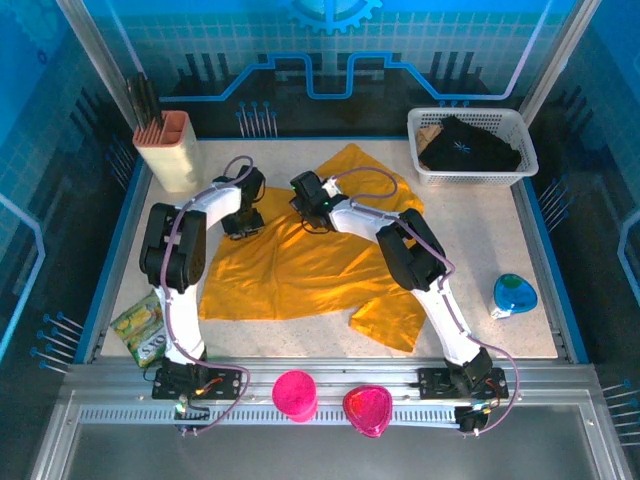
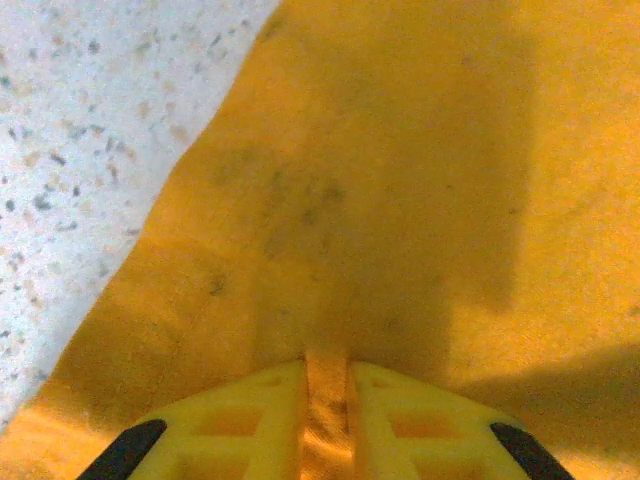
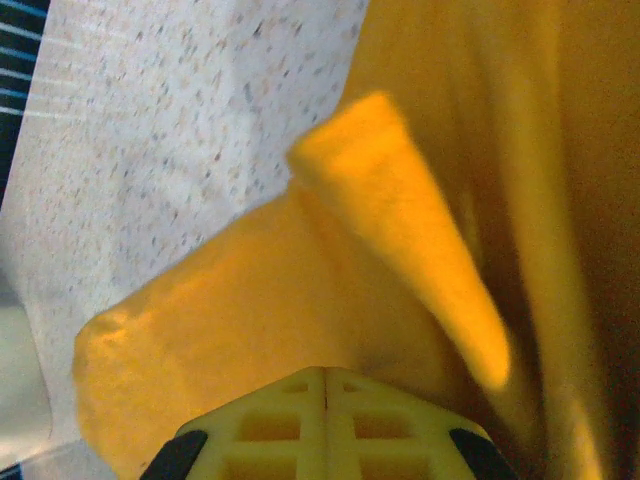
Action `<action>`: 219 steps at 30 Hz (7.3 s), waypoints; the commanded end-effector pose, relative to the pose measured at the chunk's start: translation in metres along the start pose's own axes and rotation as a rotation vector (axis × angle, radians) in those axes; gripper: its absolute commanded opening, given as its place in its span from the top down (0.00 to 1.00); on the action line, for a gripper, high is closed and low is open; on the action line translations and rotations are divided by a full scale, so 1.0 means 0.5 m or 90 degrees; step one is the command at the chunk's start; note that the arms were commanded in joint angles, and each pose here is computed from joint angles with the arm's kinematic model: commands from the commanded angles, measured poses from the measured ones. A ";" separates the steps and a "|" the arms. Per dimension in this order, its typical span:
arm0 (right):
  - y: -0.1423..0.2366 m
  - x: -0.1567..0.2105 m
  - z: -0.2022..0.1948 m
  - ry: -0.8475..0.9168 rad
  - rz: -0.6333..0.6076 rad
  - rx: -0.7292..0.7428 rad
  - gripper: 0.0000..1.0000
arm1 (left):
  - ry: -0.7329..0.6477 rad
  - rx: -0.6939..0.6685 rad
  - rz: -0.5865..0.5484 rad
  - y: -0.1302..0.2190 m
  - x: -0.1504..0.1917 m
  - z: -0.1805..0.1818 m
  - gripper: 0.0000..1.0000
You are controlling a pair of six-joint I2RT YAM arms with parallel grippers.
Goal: Fold and stack the t-shirts
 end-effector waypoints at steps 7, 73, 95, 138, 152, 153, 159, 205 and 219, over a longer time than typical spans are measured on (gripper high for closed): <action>0.112 -0.036 0.146 0.187 0.086 -0.164 0.90 | 0.000 -0.072 -0.068 0.151 -0.043 0.043 0.63; 0.407 -0.270 -0.225 0.406 0.094 0.187 0.57 | -0.046 -0.100 -0.160 0.011 -0.369 0.109 1.00; 0.401 -0.302 -0.482 0.144 0.062 0.500 1.00 | -0.055 -0.080 -0.137 -0.013 -0.350 0.107 1.00; 0.436 -0.110 -0.469 0.346 0.250 0.484 1.00 | -0.077 -0.012 -0.150 0.006 -0.334 0.081 1.00; 0.359 -0.171 -0.403 0.347 0.203 0.462 1.00 | -0.075 -0.016 -0.164 0.008 -0.345 0.087 1.00; 0.361 -0.174 -0.397 0.351 0.200 0.454 1.00 | -0.074 -0.015 -0.163 0.007 -0.346 0.087 1.00; 0.420 -0.184 -0.315 0.387 0.207 0.380 1.00 | -0.077 -0.011 -0.165 0.011 -0.346 0.087 1.00; 0.006 -0.456 -0.085 0.427 0.215 0.226 1.00 | -0.076 0.020 -0.151 -0.003 -0.331 0.079 1.00; 0.121 -0.349 -0.057 0.456 0.230 0.215 1.00 | -0.074 0.022 -0.155 -0.002 -0.329 0.080 1.00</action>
Point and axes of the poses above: each hand's point on the last joint's axis, 136 mm out from that joint toward the fingers, its own y axis back along the fingers, its own z axis along the line the jaws close on, x = y × z, the point moved 10 cm from there along y, back along the fingers, and after that the axes turned 10 degrees about -y, right-handed, at the moved point
